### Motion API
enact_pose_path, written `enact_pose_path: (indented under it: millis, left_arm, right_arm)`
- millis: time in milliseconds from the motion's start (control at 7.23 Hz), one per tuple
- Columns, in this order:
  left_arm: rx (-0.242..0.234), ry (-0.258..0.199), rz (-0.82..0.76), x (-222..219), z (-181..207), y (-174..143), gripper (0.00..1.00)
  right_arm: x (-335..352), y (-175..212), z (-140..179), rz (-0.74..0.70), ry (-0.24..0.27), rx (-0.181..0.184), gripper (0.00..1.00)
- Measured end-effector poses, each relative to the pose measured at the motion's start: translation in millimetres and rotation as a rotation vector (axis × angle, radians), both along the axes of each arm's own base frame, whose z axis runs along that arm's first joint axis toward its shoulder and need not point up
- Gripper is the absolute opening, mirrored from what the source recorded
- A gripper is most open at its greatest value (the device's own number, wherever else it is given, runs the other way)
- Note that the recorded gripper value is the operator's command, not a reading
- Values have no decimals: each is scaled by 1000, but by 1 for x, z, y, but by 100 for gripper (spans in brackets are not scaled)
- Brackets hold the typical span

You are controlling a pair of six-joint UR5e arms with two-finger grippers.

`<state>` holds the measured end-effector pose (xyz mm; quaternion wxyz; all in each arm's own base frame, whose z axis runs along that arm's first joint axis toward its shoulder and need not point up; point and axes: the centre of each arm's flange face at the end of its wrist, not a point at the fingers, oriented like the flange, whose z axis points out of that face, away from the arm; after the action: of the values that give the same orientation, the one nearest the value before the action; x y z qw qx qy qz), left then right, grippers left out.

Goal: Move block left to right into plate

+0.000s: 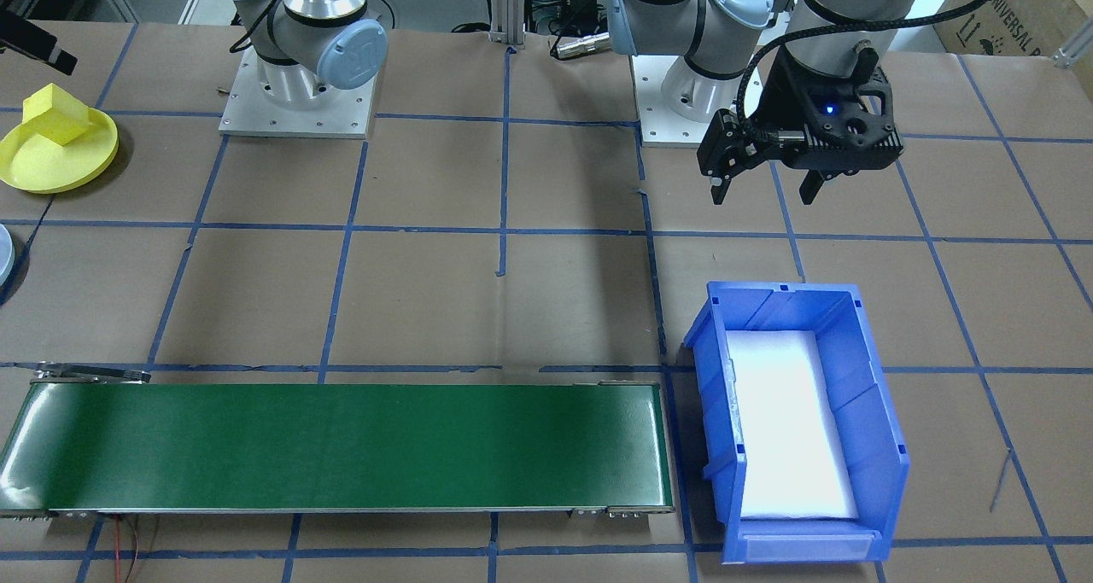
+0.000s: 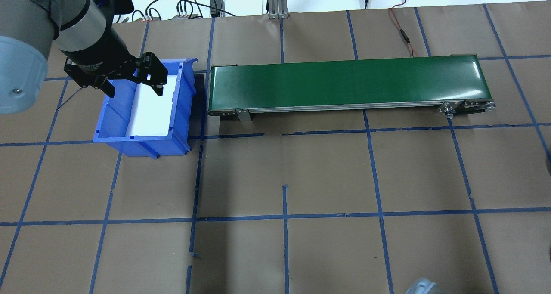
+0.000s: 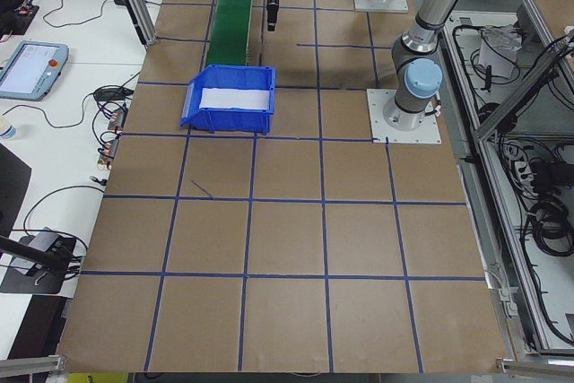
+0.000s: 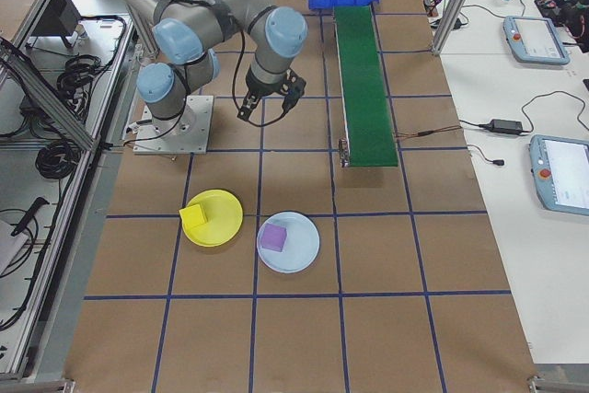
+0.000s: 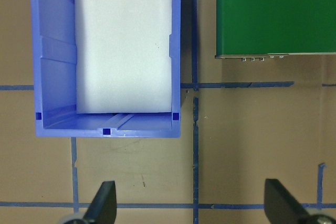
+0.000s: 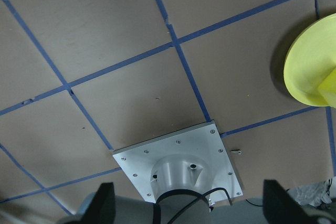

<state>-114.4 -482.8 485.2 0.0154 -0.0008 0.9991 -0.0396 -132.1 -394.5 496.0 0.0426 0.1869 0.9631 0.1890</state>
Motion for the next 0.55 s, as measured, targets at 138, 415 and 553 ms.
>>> enact_pose_path:
  millis: [138, 415, 553]
  left_arm:
    - [0, 0, 0, 0, 0, 0, 100]
    - [0, 0, 0, 0, 0, 0, 100]
    - [1, 0, 0, 0, 0, 0, 100]
  right_arm:
    - [44, -9, 15, -4, 13, 8, 100]
    - [121, -17, 37, -79, 21, 2, 100]
    - [161, -16, 44, -94, 50, 0, 100]
